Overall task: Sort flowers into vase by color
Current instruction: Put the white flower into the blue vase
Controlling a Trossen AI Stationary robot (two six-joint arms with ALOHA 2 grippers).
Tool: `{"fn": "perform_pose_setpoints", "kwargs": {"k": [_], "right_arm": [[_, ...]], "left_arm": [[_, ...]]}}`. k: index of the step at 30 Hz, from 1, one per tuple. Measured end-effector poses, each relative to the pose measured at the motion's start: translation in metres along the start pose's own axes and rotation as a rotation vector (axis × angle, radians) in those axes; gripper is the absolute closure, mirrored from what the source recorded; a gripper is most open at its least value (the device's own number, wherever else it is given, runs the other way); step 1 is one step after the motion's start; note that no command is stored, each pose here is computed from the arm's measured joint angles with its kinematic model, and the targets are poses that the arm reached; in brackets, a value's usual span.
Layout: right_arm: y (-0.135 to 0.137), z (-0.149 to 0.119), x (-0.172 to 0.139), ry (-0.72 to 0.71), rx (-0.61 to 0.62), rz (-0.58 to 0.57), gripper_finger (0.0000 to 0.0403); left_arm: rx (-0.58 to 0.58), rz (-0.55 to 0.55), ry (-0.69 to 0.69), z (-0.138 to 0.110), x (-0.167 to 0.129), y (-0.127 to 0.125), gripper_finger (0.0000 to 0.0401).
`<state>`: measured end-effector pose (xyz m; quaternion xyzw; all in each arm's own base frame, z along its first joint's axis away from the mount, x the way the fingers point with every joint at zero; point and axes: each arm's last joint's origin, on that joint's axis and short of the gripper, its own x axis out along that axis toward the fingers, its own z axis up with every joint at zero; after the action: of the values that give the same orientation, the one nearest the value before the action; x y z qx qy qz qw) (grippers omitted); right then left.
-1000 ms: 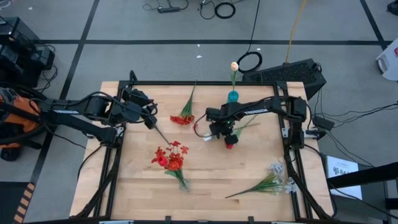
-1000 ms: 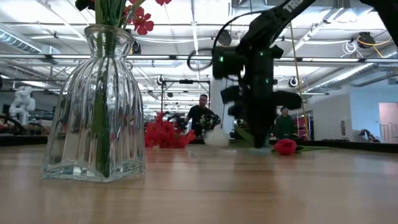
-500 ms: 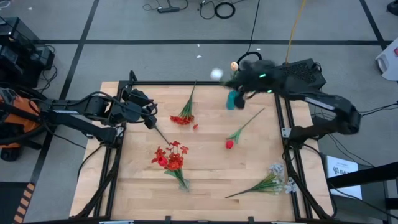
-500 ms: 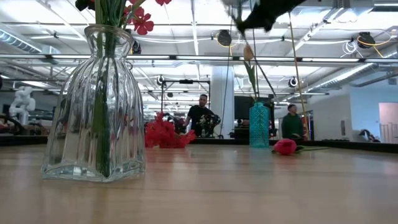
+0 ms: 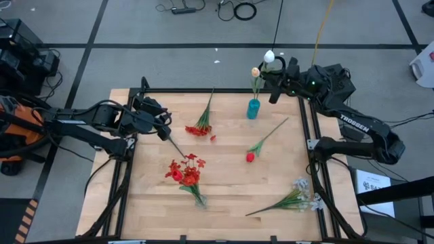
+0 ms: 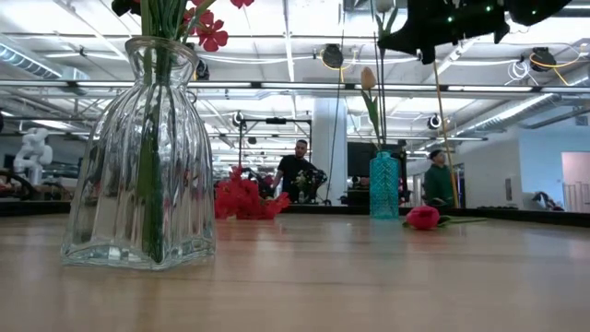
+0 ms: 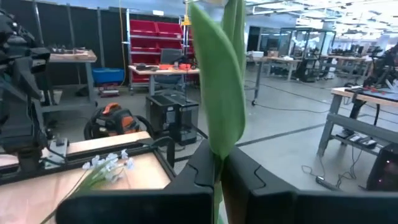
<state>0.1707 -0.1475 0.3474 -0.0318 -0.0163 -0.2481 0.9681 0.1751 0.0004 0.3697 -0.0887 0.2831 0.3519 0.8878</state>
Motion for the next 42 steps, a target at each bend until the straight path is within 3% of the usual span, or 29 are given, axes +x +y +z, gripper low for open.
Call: {"fn": "perform_pose_setpoints", "kwargs": {"k": [9,21,28,32,42], "right_arm": [[-0.013,-0.021,0.007,0.016,0.018,-0.005,0.0403],[-0.013,-0.080,0.011,0.092,0.073,0.015,0.0386],[-0.012,-0.082,0.010,0.119,0.121,0.018,0.0326],[-0.012,-0.088,0.009,0.241,0.146,0.019,0.0289],[-0.008,-0.048,-0.010,0.382,-0.026,0.013,0.0238]], "left_arm": [[-0.001,0.001,0.000,0.000,0.000,0.000,0.0286],[-0.005,-0.002,-0.006,0.001,0.000,0.000,0.0286],[0.001,-0.002,-0.005,0.001,0.000,0.000,0.0286],[0.001,-0.002,-0.005,0.001,0.000,0.000,0.0286],[0.001,-0.002,-0.005,0.001,0.000,0.000,0.0286]]}}
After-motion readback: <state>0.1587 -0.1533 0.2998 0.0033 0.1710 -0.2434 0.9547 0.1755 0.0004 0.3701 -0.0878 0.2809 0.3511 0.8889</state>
